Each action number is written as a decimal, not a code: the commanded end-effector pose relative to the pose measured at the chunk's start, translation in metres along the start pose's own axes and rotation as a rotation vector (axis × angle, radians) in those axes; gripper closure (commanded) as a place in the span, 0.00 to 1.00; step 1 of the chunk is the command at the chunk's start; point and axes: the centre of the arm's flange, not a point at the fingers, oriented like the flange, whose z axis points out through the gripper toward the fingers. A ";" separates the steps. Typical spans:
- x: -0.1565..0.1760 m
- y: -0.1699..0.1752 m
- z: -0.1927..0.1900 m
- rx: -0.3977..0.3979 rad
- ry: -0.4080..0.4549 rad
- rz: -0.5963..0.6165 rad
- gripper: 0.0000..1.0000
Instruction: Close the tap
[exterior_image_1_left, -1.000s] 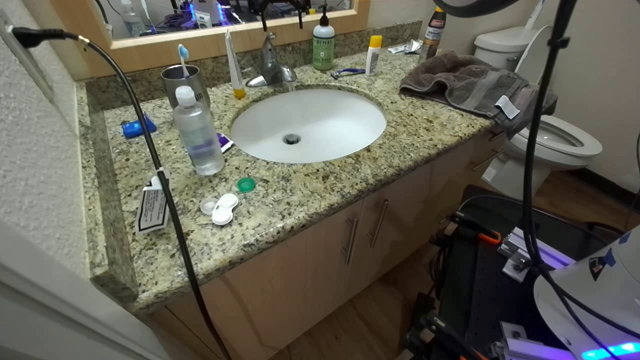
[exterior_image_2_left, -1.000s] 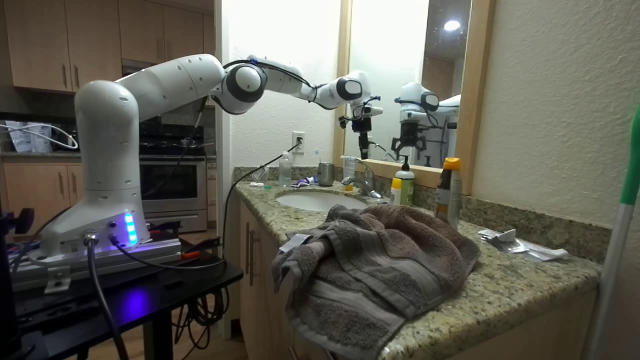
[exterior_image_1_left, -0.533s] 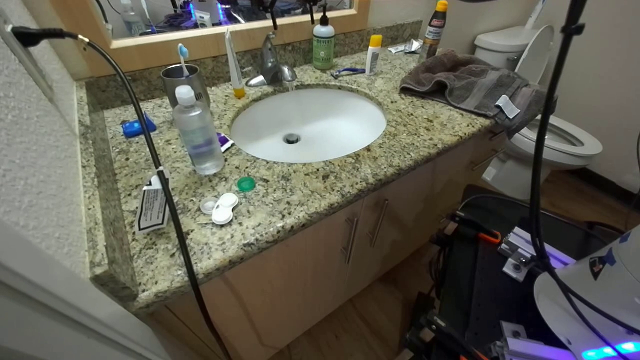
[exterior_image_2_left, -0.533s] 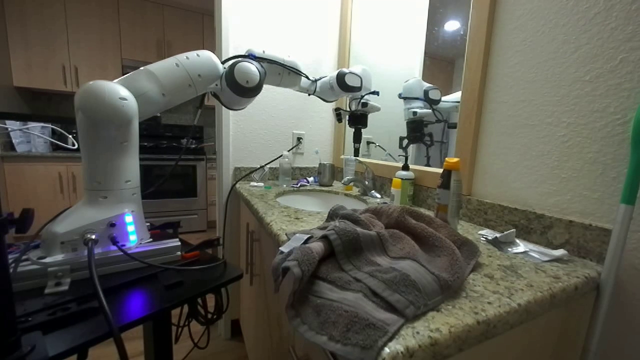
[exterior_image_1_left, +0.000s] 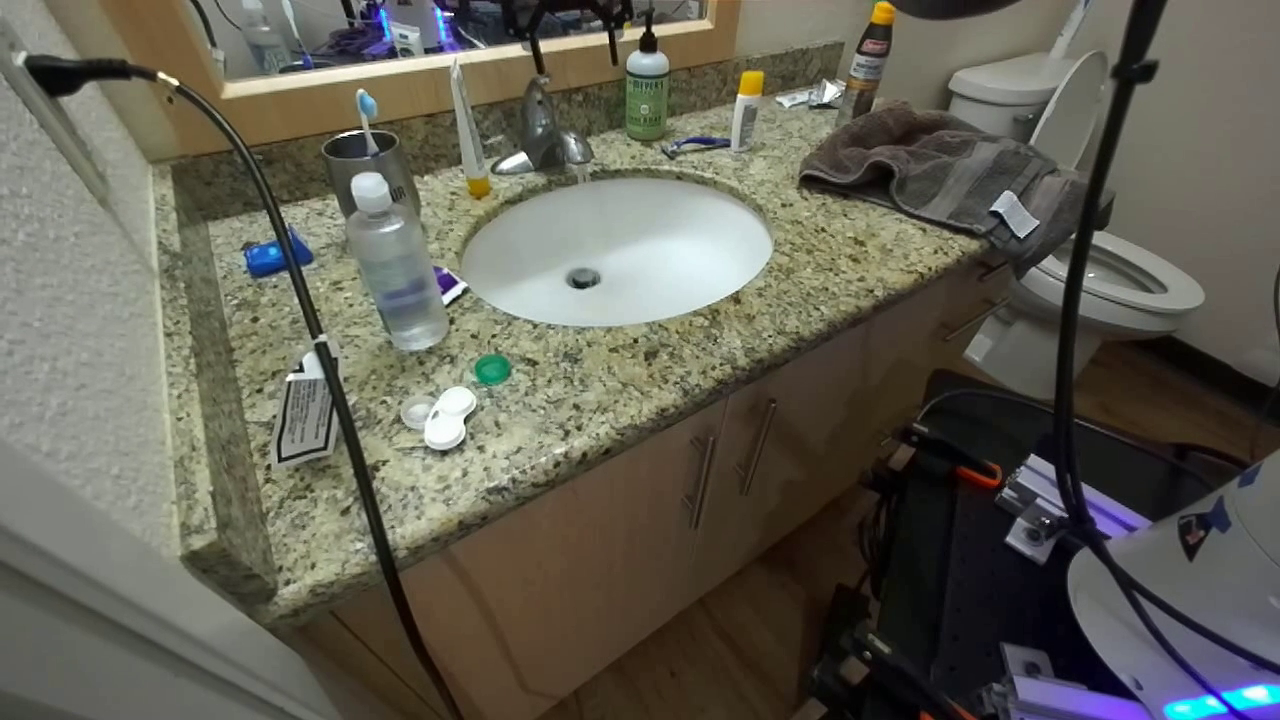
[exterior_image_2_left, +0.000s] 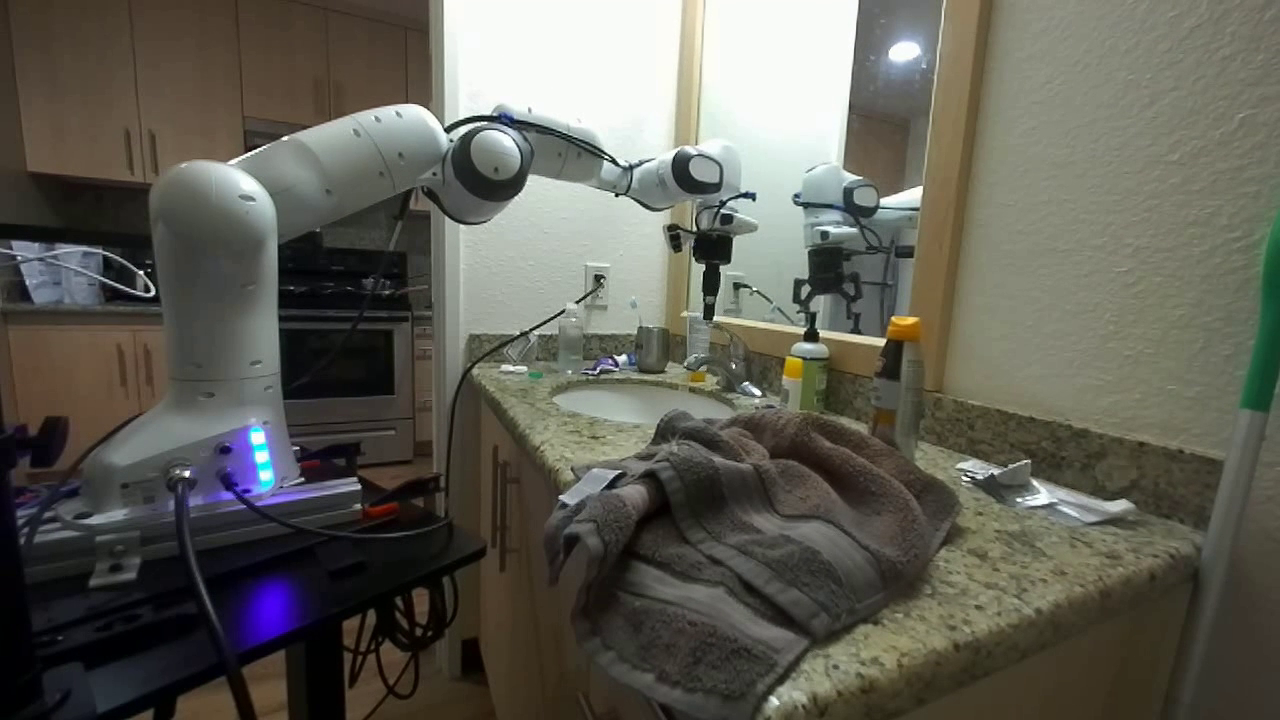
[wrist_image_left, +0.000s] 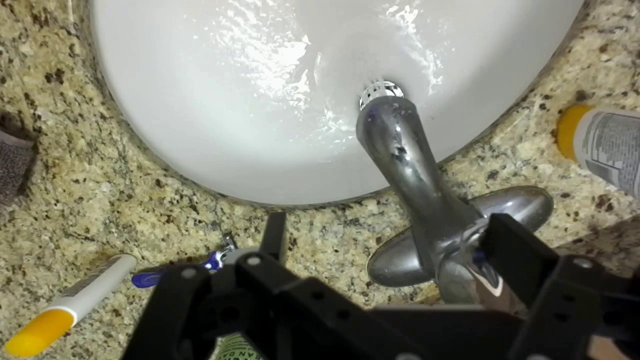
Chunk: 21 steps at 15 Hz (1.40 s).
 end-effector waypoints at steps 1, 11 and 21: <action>0.003 -0.015 0.025 0.022 -0.016 0.005 0.00; -0.003 -0.005 0.040 -0.040 -0.069 0.063 0.00; -0.015 0.019 0.069 -0.095 -0.111 0.069 0.00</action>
